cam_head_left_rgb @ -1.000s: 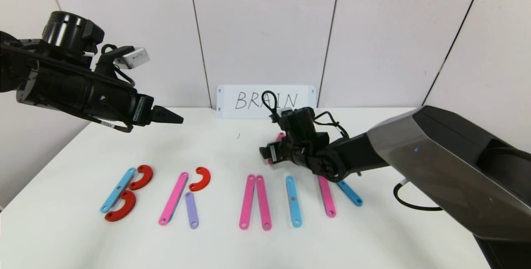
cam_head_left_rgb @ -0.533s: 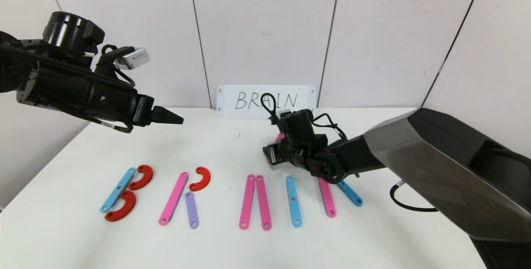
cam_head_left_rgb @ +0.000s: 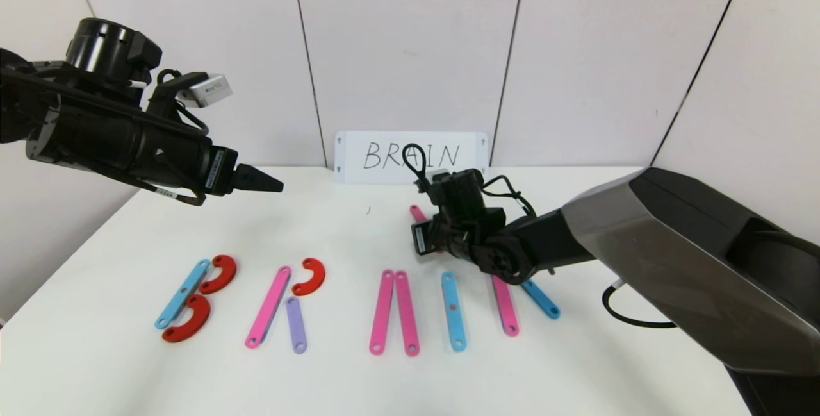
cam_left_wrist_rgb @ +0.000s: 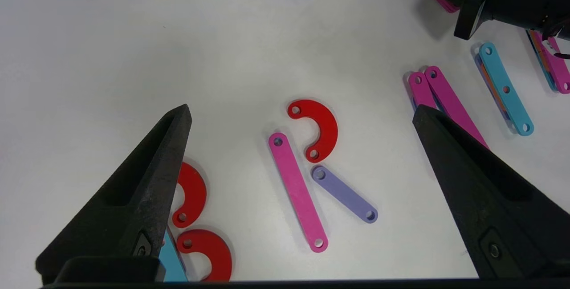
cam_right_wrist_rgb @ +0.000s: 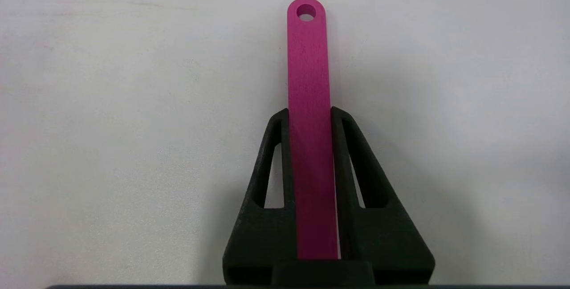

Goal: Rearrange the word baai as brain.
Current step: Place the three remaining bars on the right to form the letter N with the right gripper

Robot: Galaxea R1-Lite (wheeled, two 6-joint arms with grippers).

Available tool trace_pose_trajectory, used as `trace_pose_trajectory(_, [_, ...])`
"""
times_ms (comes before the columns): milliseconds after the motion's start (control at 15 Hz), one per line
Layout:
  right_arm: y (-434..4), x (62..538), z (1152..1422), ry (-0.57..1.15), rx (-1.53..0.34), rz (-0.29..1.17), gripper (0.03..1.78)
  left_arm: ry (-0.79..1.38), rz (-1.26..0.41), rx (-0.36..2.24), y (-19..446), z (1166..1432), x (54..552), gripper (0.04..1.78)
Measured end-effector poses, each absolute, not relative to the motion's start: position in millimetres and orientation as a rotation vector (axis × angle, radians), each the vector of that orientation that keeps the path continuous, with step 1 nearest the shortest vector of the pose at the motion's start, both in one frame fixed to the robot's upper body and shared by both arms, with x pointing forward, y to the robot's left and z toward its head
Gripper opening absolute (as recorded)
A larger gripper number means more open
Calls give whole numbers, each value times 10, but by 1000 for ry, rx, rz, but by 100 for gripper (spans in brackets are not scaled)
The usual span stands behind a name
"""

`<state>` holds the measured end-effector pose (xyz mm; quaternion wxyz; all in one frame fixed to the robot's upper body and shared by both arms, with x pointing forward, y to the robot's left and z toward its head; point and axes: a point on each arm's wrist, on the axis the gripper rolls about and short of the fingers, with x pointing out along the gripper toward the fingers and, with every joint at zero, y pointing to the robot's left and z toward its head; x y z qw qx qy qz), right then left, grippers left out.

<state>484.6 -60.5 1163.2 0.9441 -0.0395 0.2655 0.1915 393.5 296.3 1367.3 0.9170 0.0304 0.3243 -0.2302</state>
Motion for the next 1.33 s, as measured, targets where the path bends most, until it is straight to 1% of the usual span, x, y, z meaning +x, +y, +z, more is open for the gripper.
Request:
trace_pose_trajectory(533, [-618,4833,11703,534,-78,391,28,667,-473,63,2963,13673,3935,174])
trace_pose_trajectory(733, [-672,4815,11887,513,-67,386,28,666,-473,63,2964,13674,3936,174])
trace_pose_trajectory(1000, [-865,4729,12275,477,-30,350,28,664,-472,63,2967,13677,3937,174])
trace_pose_trajectory(1200, [-1161,4592,12442,479,1,247,28,664,-472,63,2967,13678,3939,174])
trace_pose_trajectory(1333, [-1370,4484,12459,500,25,167,28,664,-472,63,2967,13677,3938,174])
